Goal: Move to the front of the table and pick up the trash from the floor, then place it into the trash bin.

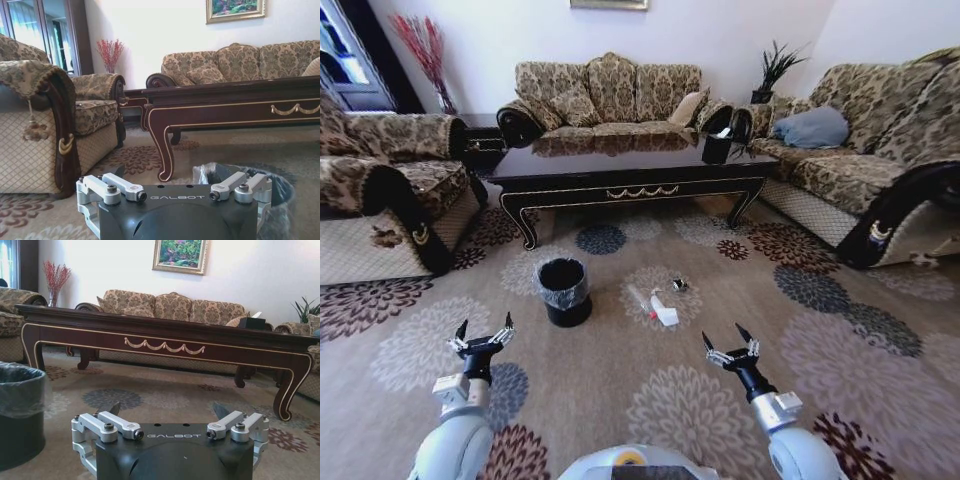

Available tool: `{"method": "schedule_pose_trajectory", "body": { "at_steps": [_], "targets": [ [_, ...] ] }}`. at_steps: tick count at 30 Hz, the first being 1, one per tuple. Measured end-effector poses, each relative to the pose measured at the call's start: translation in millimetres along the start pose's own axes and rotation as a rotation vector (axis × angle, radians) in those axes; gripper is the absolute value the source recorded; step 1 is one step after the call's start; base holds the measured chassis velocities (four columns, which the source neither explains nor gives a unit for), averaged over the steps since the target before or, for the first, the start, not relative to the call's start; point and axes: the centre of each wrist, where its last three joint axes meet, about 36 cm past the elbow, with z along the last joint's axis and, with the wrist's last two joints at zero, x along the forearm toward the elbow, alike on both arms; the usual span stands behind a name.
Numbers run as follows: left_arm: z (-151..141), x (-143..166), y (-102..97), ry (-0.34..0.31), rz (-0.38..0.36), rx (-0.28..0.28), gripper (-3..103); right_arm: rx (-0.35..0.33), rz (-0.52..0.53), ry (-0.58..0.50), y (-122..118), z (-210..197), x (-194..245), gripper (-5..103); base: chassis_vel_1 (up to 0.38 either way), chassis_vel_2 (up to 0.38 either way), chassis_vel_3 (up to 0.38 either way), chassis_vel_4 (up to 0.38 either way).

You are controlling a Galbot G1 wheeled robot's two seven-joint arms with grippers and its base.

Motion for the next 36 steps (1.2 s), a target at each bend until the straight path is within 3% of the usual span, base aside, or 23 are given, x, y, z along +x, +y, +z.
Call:
{"method": "schedule_pose_trajectory", "body": {
  "at_steps": [30, 36],
  "targets": [
    [3, -9, 3.1, 0.022, -0.016, -0.008, 100, -0.003, 0.040, 0.006, 5, 8, -2, 100, -0.181, 0.185, 0.177, -0.177],
    [-2, -13, 6.0, 0.090, -0.008, -0.031, 100, -0.012, 0.046, 0.002, 8, 10, -2, 100, -0.057, 0.056, 0.048, -0.059]
  ]
}}
